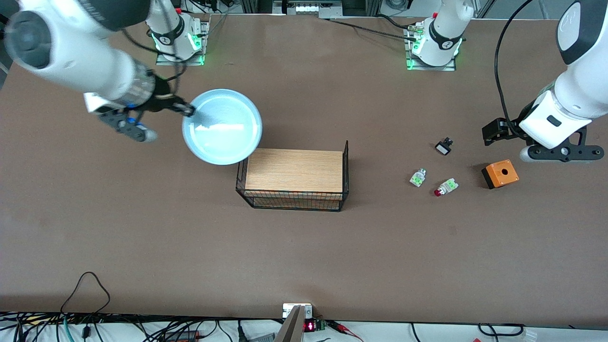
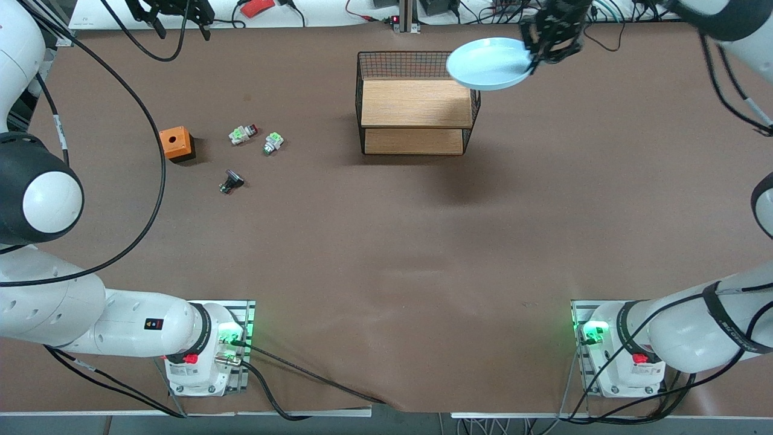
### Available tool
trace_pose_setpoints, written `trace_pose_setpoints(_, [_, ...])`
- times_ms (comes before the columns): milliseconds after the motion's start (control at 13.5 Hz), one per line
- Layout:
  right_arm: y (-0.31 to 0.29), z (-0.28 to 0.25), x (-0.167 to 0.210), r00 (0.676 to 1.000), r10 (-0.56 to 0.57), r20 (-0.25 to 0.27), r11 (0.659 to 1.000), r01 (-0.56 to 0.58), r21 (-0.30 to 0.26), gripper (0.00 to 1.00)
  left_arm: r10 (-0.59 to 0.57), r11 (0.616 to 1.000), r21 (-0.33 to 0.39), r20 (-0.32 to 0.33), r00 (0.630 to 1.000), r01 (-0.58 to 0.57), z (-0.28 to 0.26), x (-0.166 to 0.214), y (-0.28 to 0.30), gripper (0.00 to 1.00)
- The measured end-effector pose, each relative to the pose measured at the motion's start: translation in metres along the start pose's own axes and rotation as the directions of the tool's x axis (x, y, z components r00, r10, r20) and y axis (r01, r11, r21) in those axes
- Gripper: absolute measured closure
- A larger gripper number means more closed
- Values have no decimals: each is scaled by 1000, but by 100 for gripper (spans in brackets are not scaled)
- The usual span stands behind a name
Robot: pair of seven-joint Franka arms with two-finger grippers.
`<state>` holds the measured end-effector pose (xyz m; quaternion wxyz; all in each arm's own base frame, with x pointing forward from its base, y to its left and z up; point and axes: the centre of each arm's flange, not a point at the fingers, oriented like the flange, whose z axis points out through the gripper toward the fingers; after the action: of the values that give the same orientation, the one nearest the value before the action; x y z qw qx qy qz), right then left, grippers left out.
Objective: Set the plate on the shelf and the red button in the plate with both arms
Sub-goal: 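Carry the plate onto the wire basket with the right gripper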
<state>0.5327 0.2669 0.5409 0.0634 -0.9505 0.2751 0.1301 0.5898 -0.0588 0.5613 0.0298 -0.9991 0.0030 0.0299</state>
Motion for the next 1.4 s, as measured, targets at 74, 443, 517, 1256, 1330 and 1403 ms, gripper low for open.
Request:
trace_pose_setpoints(74, [-18, 10, -16, 999, 30, -13, 999, -30, 10, 97, 0, 1000, 0, 0, 1000, 0, 0, 0, 0, 0])
trace_pose_setpoints(443, [-82, 74, -53, 990, 132, -50, 990, -129, 56, 97, 8, 1000, 0, 7, 1000, -8, 0, -1, 4, 0])
trace_pose_setpoints(517, [-89, 85, -52, 989, 137, -54, 989, -133, 60, 97, 15, 1000, 1, 14, 1000, -15, 0, -3, 8, 0])
trace_pose_setpoints(1256, [-116, 157, -23, 980, 183, -82, 981, -176, 83, 97, 28, 1000, 3, 39, 999, -28, 1, -6, 15, 0])
trace_pose_setpoints(1330, [-117, 162, -21, 980, 183, -83, 981, -177, 80, 97, 30, 1000, 3, 39, 999, -30, 1, -7, 16, 0])
trace_pose_setpoints(1403, [-117, 167, -20, 979, 184, -82, 981, -178, 75, 97, 34, 999, 3, 39, 999, -34, 1, -7, 18, 0])
